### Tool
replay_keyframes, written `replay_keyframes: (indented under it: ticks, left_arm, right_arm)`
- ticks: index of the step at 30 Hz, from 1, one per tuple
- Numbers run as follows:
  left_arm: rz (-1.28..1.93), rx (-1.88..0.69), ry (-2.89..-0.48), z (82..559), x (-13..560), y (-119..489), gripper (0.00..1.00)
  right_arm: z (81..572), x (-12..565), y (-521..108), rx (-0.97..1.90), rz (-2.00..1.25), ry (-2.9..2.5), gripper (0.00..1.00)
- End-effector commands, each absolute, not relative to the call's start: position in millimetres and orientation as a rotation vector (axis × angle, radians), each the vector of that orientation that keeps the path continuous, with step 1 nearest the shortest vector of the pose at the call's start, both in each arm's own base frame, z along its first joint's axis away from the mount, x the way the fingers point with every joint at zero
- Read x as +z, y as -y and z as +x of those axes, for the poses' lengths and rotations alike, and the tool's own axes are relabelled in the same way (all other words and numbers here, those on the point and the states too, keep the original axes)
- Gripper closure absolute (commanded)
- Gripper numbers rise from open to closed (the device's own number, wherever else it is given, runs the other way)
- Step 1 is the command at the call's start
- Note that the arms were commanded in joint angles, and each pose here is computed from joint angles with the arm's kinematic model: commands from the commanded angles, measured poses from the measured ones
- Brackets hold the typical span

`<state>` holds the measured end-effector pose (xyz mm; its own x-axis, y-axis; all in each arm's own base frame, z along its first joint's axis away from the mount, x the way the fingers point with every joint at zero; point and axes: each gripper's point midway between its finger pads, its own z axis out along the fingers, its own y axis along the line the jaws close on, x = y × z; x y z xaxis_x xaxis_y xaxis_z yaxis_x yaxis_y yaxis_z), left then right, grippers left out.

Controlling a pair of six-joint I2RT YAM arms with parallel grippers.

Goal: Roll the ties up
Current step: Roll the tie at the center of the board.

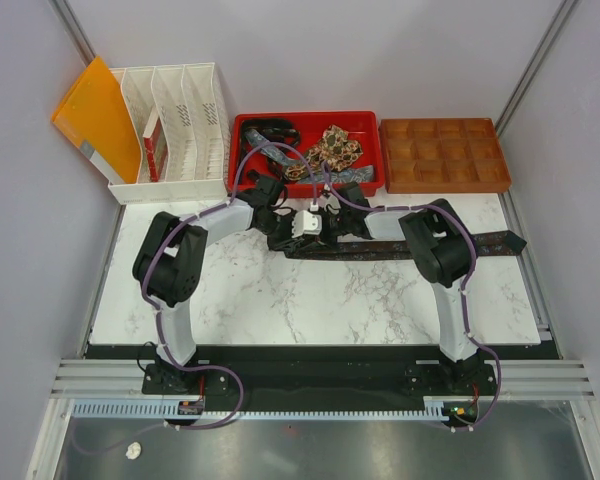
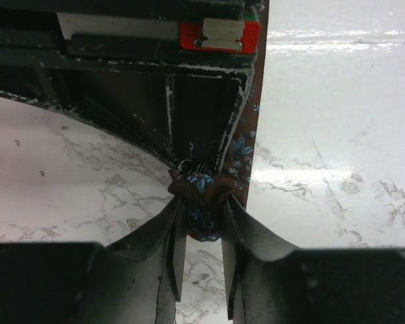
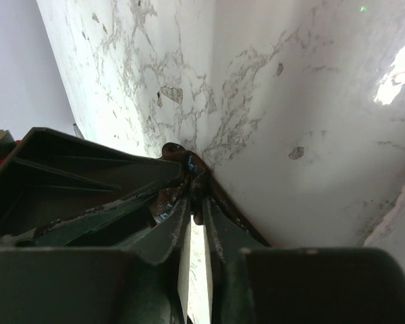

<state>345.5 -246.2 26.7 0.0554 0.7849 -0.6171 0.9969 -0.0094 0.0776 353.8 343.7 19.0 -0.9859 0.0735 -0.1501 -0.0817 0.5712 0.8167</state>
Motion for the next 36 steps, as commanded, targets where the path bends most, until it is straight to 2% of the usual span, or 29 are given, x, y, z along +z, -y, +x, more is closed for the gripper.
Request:
replay_keyframes:
  ticks: [1, 8, 9, 11, 19, 22, 26, 28, 29, 31, 33, 36]
  left_arm:
    - [1.972, -0.516, -1.908, 323, -16, 220, 0.68]
    - [1.983, -0.517, -1.921, 322, -21, 218, 0.68]
    - [1.982, -0.521, -1.92, 322, -21, 219, 0.68]
    - [1.981, -0.522, -1.918, 323, -20, 219, 0.68]
    - [1.98, -0.523, -1.925, 322, -21, 219, 0.67]
    - [1.981, -0.523, -1.926, 322, -21, 219, 0.67]
    - [1.981, -0.524, -1.922, 323, -21, 219, 0.66]
    - [1.981, -0.523, -1.922, 322, -20, 218, 0.64]
    - [1.977, -0.522, -1.922, 323, -19, 218, 0.63]
    - [1.964, -0.524, -1.919, 324, -14, 218, 0.57]
    - [1.909, -0.556, -1.903, 327, 1, 218, 0.47]
    - [1.822, -0.598, -1.874, 336, 23, 214, 0.38]
  right_arm:
    - [352, 24, -328, 1.346, 0.042, -2.658, 0.78]
    - [355, 44, -319, 1.374, 0.021, -2.624, 0.62]
    - [352, 44, -321, 1.392, 0.037, -2.633, 0.56]
    - [353, 44, -327, 1.42, 0.044, -2.612, 0.5]
    - [345, 32, -351, 1.457, 0.053, -2.615, 0.49]
    - [346, 20, -348, 1.418, 0.066, -2.634, 0.53]
    - [346, 5, -343, 1.349, 0.068, -2.668, 0.75]
    - [344, -3, -338, 1.3, 0.074, -2.701, 0.83]
    - [343, -4, -337, 1.29, 0.07, -2.705, 0.91]
    - [341, -9, -331, 1.257, 0.071, -2.728, 0.98]
    - [339, -12, -328, 1.236, 0.068, -2.743, 1.0]
    - [335, -20, -323, 1.2, 0.057, -2.782, 1.0]
